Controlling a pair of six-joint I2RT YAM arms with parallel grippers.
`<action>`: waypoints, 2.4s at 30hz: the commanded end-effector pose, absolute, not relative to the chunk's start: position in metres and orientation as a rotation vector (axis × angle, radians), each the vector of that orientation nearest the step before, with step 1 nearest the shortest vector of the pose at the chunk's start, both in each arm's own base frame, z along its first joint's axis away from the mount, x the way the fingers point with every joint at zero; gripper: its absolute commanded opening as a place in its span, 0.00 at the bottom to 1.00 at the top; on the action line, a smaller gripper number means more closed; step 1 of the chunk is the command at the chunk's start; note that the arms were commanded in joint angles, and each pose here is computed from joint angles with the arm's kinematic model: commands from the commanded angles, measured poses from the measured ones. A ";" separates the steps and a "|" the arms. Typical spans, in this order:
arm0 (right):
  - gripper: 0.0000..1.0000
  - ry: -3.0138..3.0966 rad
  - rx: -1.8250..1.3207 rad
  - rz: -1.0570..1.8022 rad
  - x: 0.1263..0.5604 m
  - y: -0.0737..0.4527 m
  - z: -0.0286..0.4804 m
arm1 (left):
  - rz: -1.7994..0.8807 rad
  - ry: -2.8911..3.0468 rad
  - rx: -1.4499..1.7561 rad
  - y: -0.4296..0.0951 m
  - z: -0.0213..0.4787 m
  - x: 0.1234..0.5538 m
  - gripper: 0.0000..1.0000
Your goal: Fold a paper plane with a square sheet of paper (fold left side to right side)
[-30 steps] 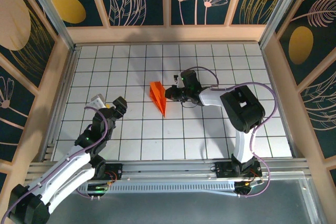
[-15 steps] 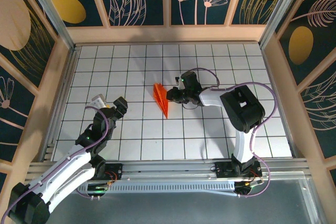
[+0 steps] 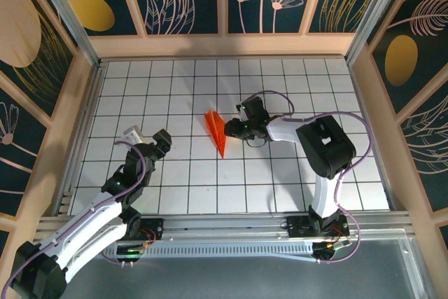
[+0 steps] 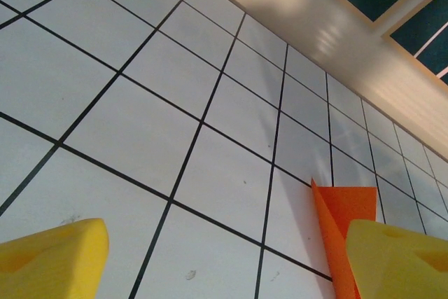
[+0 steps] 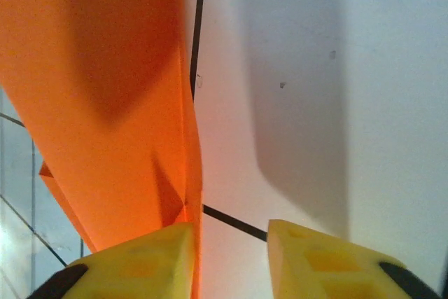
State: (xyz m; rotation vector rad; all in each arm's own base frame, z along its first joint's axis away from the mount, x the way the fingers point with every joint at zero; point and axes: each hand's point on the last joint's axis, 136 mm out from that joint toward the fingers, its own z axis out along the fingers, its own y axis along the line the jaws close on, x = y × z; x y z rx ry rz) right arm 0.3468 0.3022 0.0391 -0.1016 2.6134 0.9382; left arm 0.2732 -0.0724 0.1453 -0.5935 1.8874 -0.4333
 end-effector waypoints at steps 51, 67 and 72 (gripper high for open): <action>0.48 2.773 -0.526 0.478 0.327 0.348 0.039 | -0.458 1.954 -0.561 -0.085 0.127 0.277 0.93; 0.19 2.801 -0.525 0.419 0.321 0.345 0.032 | -0.453 1.955 -0.570 -0.083 0.123 0.277 0.93; 0.17 2.815 -0.532 0.415 0.316 0.348 0.026 | -0.456 1.955 -0.572 -0.083 0.123 0.276 0.93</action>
